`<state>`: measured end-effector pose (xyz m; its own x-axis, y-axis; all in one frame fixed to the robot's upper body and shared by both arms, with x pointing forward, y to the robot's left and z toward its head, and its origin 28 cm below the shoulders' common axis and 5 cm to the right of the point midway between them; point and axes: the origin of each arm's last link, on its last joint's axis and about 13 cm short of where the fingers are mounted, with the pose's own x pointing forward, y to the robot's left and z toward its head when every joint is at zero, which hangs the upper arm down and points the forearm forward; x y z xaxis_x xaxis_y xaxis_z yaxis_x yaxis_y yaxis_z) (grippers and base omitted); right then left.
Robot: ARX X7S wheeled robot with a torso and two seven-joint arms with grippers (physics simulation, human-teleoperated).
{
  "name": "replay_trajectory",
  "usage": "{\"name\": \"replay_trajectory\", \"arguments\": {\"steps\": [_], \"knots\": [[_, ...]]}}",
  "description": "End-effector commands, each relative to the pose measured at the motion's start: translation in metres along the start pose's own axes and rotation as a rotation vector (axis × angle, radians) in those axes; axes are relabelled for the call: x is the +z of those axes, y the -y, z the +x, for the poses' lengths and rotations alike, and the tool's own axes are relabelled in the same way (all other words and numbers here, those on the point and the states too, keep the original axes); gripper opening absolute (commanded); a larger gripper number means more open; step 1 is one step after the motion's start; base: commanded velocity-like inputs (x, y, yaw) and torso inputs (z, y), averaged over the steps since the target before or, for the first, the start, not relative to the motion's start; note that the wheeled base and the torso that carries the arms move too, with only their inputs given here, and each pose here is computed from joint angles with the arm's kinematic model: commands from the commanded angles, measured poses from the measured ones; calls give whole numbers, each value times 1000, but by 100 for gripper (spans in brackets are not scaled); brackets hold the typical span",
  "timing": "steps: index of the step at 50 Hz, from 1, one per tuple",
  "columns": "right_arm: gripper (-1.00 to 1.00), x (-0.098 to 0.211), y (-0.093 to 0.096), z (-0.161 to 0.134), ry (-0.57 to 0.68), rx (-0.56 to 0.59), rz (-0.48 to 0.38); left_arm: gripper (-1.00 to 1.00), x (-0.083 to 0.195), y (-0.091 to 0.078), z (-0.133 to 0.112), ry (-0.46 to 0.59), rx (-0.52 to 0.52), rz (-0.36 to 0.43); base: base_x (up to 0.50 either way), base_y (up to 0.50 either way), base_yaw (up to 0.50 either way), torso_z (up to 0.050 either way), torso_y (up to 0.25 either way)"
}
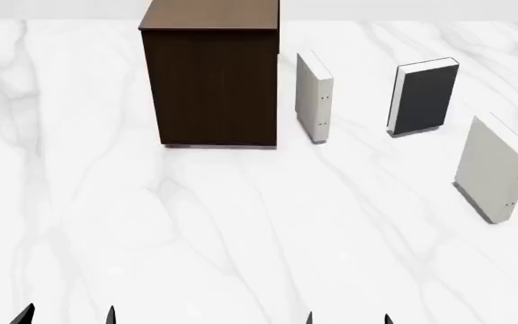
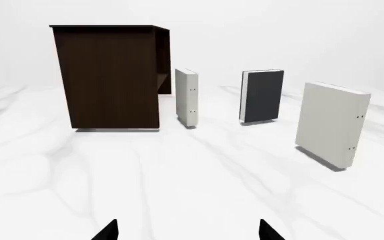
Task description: Pick up the book in the middle and place it on the cabinet shelf.
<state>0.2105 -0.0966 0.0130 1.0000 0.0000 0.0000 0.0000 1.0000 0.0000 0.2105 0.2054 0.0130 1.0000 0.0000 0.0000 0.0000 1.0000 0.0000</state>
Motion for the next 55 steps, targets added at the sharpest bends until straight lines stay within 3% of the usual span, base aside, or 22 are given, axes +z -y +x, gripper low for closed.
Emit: {"name": "replay_trajectory", "arguments": {"steps": [1, 21, 39, 43, 49, 55], "knots": [[100, -1, -1, 0, -3, 3, -15, 100, 0, 0, 0, 1, 0, 4, 0, 0, 0, 0, 0], [100, -4, -2, 1, -2, -8, -22, 100, 0, -2, 1, 1, 14, -1, 0, 0, 0, 0, 0], [100, -5, 1, 3, -18, -50, 2, 100, -2, 1, 1, -27, 15, 66, 0, 0, 0, 0, 0], [100, -3, 2, 2, 1, -55, -7, 100, 0, 2, 1, -15, 26, 113, 0, 0, 0, 0, 0], [100, 15, 1, 1, 88, -82, 0, 100, 24, 4, -4, 83, 44, 187, 0, 0, 0, 0, 0], [100, 55, -5, -2, 201, -66, 11, 100, 51, 8, -9, 159, 31, 156, 0, 0, 0, 0, 0]]}}
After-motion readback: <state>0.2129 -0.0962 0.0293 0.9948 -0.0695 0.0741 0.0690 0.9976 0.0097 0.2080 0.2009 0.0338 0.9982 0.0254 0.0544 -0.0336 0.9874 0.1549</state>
